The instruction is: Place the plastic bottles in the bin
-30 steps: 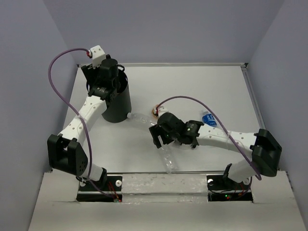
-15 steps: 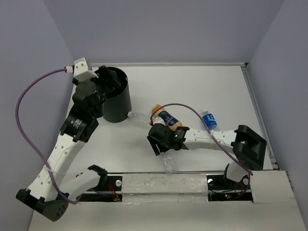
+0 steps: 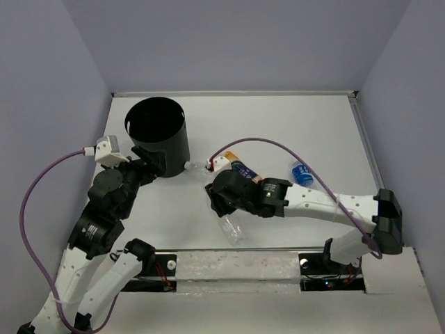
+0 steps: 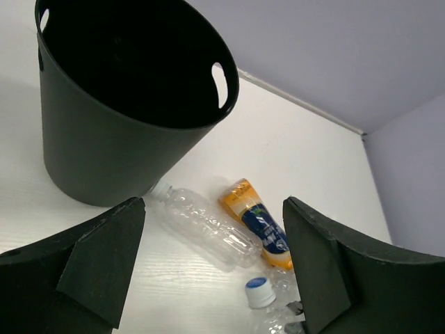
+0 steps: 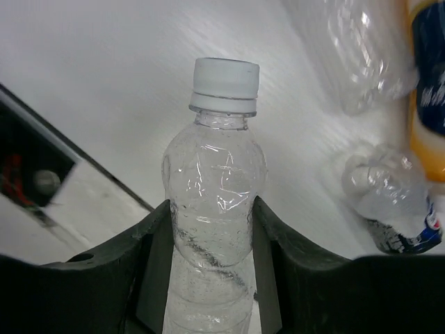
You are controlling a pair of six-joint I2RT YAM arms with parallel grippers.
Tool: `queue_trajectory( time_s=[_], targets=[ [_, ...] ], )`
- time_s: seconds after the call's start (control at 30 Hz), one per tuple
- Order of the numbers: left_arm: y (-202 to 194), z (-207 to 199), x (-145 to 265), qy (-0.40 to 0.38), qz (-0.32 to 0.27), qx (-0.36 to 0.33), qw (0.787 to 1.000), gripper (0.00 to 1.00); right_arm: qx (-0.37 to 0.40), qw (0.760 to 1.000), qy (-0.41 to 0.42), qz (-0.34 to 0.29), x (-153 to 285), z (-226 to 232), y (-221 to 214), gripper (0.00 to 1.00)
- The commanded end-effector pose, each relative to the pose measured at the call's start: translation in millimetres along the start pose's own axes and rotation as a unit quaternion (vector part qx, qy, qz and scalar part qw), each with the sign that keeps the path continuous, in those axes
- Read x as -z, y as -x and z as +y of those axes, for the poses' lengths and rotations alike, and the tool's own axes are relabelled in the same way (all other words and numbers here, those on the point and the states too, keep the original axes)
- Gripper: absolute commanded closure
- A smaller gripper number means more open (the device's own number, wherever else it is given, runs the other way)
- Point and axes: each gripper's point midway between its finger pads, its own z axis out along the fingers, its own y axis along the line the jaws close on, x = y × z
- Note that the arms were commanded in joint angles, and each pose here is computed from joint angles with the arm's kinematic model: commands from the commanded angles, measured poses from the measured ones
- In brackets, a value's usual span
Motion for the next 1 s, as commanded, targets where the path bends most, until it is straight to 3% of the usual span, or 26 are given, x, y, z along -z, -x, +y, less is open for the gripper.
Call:
queue_trajectory(
  time_s=[0.0, 0.07, 0.1, 0.13, 0.27, 0.33, 0.37, 0.4, 0.57, 0.77, 0.9, 0.97],
  targets=[
    [-15, -2, 17, -0.033, 0.012, 0.062, 0.997, 0.09, 0.003, 0.974, 0.051, -0.219, 90, 22, 142, 0.72],
    [-31, 0, 19, -0.04, 0.03, 0.092, 0.995, 0.09, 0.0, 0.943, 0.055, -0.327, 140, 26, 229, 0.73],
    [-39, 2, 17, -0.036, 0.04, 0.097, 0.994, 0.09, 0.018, 0.942, 0.053, -0.332, 131, 31, 233, 0.72],
    [-45, 3, 17, -0.037, 0.046, 0.106, 0.993, 0.09, 0.01, 0.923, 0.061, -0.381, 157, 30, 270, 0.73],
    [-87, 12, 10, -0.035, 0.095, 0.134, 0.986, 0.09, 0.009, 0.878, 0.06, -0.475, 167, 32, 355, 0.73],
    [-93, 13, 11, -0.039, 0.097, 0.145, 0.984, 0.09, 0.0, 0.86, 0.062, -0.506, 172, 28, 381, 0.73],
    [-102, 15, 8, -0.038, 0.103, 0.158, 0.981, 0.09, -0.013, 0.835, 0.072, -0.545, 193, 21, 404, 0.73],
    [-109, 12, 8, -0.05, 0.116, 0.165, 0.978, 0.09, -0.013, 0.836, 0.07, -0.544, 172, 23, 410, 0.74],
    [-147, 12, -3, -0.061, 0.153, 0.208, 0.964, 0.08, -0.008, 0.766, 0.064, -0.64, 175, 25, 451, 0.74],
    [-185, 20, -18, -0.058, 0.176, 0.259, 0.948, 0.06, 0.016, 0.738, 0.077, -0.67, 128, 40, 469, 0.75],
    [-201, 27, -29, -0.051, 0.175, 0.28, 0.943, 0.05, 0.023, 0.754, 0.086, -0.651, 80, 49, 457, 0.75],
    [-204, 28, -34, -0.052, 0.17, 0.289, 0.941, 0.05, 0.024, 0.766, 0.08, -0.637, 53, 48, 446, 0.68]
  ],
)
